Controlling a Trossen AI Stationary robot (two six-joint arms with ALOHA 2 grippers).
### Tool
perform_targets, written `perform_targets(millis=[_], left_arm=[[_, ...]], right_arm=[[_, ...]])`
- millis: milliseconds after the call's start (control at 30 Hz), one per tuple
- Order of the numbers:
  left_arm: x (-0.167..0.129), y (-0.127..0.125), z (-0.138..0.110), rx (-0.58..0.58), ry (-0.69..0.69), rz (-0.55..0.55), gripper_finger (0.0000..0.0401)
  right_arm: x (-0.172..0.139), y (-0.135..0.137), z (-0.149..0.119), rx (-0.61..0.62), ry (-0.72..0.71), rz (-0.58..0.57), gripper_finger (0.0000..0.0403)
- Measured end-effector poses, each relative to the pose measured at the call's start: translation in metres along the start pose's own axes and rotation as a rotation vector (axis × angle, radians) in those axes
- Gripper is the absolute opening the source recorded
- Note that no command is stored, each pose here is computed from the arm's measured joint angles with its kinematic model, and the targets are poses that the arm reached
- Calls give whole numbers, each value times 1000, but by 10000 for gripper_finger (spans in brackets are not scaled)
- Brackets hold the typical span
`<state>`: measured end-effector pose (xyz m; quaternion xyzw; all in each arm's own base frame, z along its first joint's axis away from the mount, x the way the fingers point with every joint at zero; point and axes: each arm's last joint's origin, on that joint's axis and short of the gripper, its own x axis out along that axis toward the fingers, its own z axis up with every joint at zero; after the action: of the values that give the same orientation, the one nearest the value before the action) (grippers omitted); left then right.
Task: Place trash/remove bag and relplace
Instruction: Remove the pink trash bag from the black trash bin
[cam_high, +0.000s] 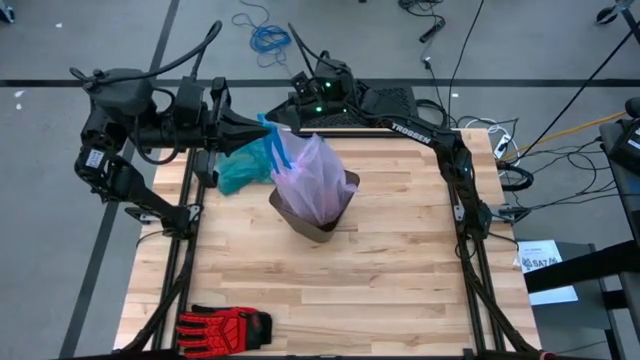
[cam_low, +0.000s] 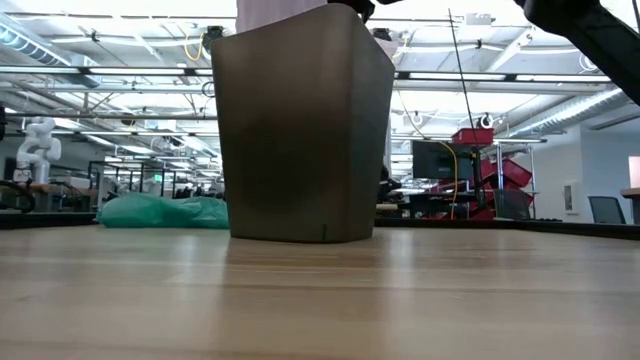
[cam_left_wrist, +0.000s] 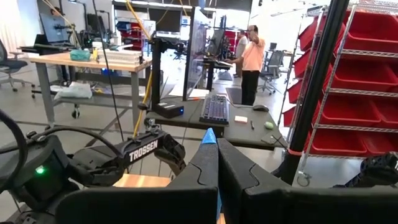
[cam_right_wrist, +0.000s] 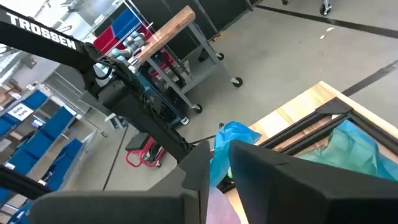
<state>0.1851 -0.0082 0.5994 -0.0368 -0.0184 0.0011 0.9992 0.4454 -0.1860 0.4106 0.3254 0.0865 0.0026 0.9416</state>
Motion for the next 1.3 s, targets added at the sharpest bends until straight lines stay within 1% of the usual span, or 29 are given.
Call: perform_targets(millis=[100, 167, 233, 333, 433, 533, 633, 767, 900, 967, 1033, 1133, 1200, 1300], left_arm=[[0, 0, 0, 0, 0, 0, 1], [0, 0, 0, 0, 0, 0, 1], [0, 0, 0, 0, 1, 0, 1], [0, 0, 0, 0, 2, 0, 1], [0, 0, -1, 1, 9, 1, 1], [0, 0, -2, 1, 23, 2, 1], [0, 0, -3, 2, 29, 2, 1], [0, 0, -3, 2, 35, 3, 1], [-1, 1, -7, 5, 70, 21, 1], [-1, 2, -8, 7, 85, 43, 1], [-1, 3, -8, 9, 79, 88, 1], [-1, 7, -6, 17, 56, 230, 1], [-2, 9, -6, 57, 50, 309, 1], [-2, 10, -3, 92, 25, 332, 13]], right_arm=[[1, 2, -1, -23, 2, 4, 40], [1, 2, -1, -33, 1, 6, 18], [1, 3, 0, -46, -6, 11, 5], [-1, 7, 2, -65, -13, 36, 1], [-9, 17, 9, -96, -23, 49, 1], [-26, 31, 23, -162, -66, 60, 0], [-46, 41, 35, -190, -114, 65, 0], [-72, 55, 47, -240, -171, 33, 0], [-100, 76, 59, -297, -246, 43, 0], [-111, 84, 63, -313, -269, 51, 0], [-118, 90, 64, -327, -283, 58, 0], [-123, 101, 63, -347, -291, 79, 0], [-122, 107, 61, -358, -289, 99, 0], [-118, 114, 56, -362, -275, 121, 0]])
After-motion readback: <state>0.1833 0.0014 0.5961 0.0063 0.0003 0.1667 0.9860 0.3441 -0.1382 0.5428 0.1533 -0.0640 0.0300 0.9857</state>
